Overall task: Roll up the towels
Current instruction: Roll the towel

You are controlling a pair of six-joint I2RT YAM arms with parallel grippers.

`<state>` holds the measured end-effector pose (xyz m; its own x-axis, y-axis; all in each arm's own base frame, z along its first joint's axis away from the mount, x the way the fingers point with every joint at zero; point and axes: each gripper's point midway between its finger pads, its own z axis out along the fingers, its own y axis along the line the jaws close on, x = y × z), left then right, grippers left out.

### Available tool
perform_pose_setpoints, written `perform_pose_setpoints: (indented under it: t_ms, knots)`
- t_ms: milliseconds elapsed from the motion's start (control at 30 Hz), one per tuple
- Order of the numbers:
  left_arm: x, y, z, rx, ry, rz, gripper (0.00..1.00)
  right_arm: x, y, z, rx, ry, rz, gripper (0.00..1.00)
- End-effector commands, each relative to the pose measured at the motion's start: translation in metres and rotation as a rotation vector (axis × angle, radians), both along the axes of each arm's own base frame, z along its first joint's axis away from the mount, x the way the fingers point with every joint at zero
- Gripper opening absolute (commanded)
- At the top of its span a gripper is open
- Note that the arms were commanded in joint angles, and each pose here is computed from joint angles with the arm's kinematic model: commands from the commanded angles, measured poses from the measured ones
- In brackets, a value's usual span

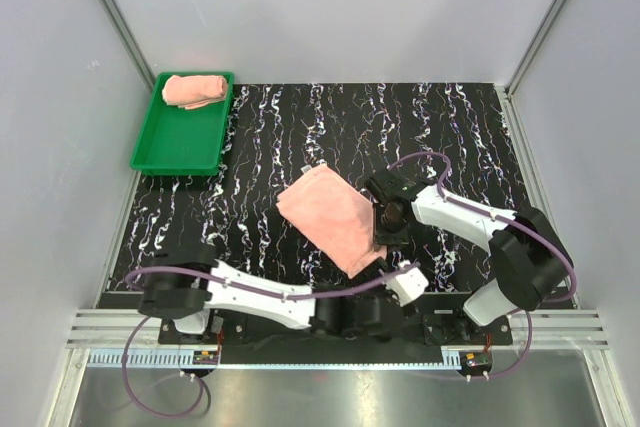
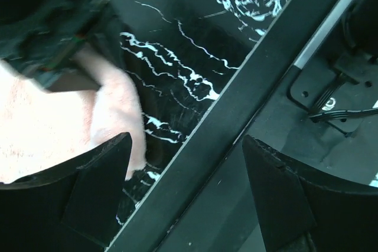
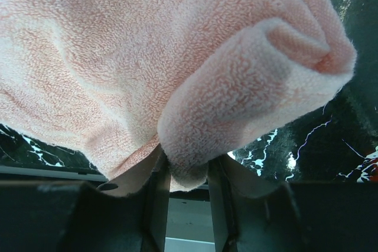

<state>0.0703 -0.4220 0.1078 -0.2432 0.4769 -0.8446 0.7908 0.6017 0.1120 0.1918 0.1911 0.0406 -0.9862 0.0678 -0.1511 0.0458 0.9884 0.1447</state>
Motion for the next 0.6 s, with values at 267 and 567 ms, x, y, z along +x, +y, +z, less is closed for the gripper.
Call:
perform_pose_setpoints:
  t_ms: [267, 567]
  knots:
    - [0.026, 0.003, -0.040, 0.210, -0.200, 0.128, 0.80, -0.001, 0.010, 0.015, 0.046, -0.003, 0.048, 0.36]
    - [0.040, 0.014, -0.041, 0.255, -0.274, 0.186, 0.81, -0.005, 0.011, 0.009, 0.055, 0.012, 0.053, 0.36]
